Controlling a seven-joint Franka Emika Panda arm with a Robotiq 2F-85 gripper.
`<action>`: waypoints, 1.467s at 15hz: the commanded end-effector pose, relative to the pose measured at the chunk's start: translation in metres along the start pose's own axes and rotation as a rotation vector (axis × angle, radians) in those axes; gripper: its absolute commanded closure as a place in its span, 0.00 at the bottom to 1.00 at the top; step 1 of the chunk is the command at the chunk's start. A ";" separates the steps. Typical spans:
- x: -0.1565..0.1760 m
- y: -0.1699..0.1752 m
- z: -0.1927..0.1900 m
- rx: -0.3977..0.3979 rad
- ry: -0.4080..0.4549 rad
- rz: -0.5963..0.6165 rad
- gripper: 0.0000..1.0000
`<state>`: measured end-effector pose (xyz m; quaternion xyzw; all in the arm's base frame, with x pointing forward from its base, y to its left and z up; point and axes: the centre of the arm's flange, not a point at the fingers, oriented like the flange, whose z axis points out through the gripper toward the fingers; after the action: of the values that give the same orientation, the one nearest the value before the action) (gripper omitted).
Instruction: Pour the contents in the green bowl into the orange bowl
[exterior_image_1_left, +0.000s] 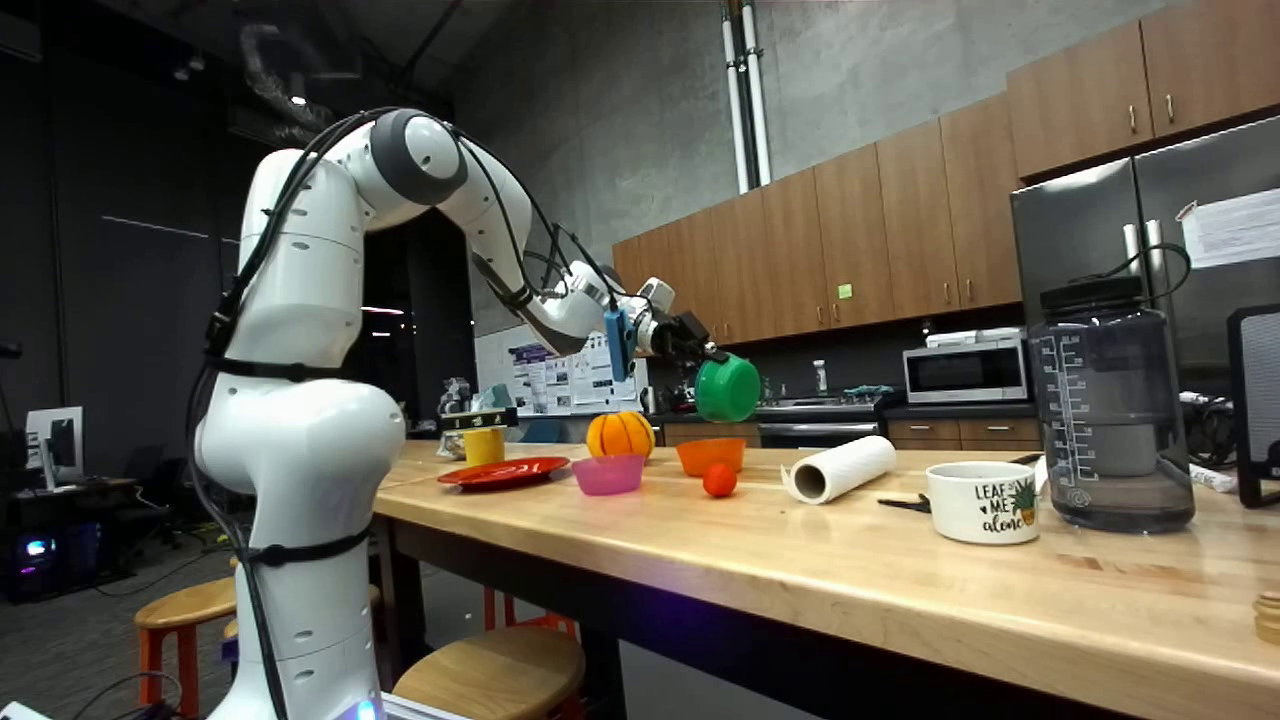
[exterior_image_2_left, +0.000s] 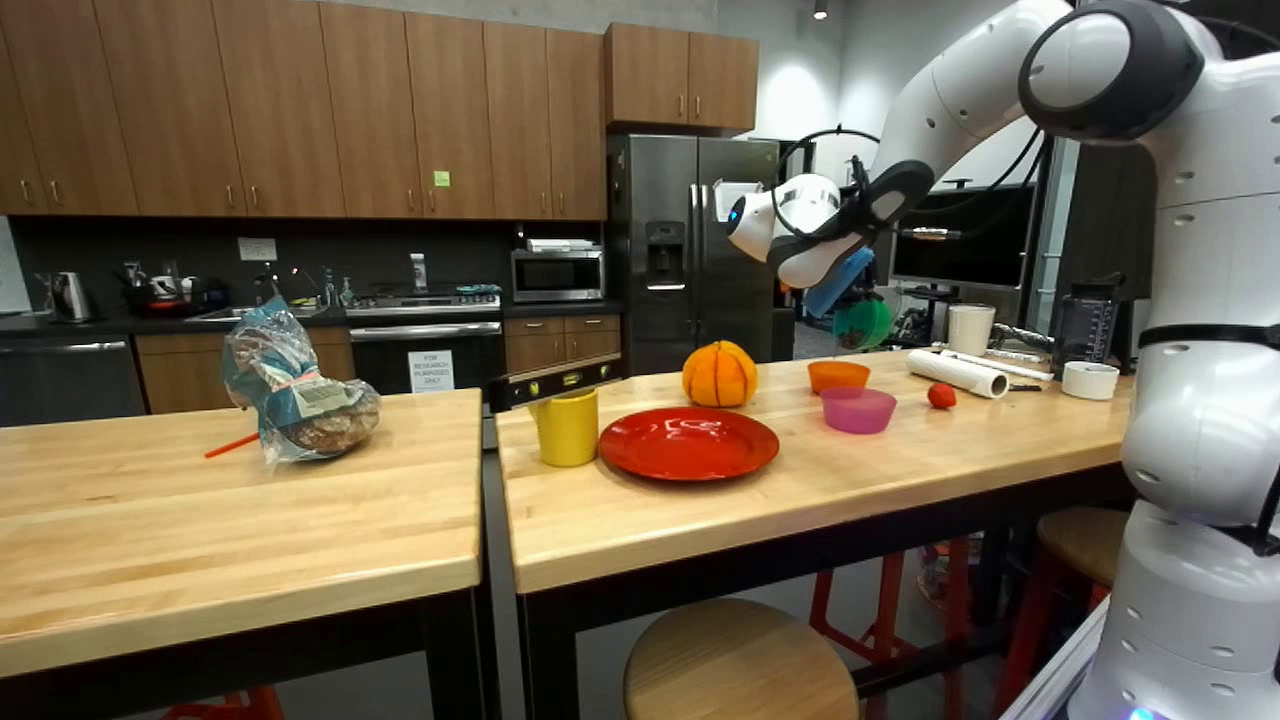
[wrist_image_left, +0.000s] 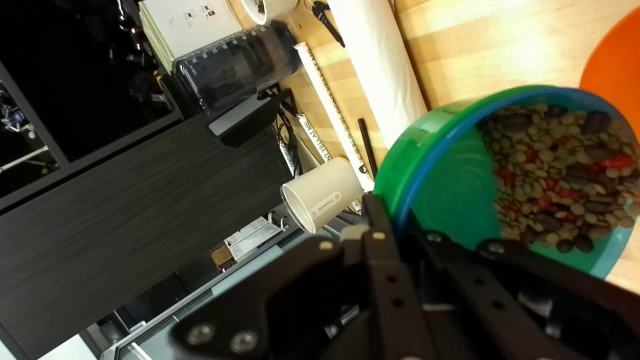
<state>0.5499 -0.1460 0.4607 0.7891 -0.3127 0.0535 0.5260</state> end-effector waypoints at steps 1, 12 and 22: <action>-0.005 0.013 -0.005 -0.018 0.022 0.036 0.98; -0.005 0.017 -0.006 -0.057 0.052 0.059 0.98; -0.009 0.019 -0.009 -0.083 0.081 0.083 0.98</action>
<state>0.5461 -0.1445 0.4668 0.7609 -0.3263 0.0806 0.5551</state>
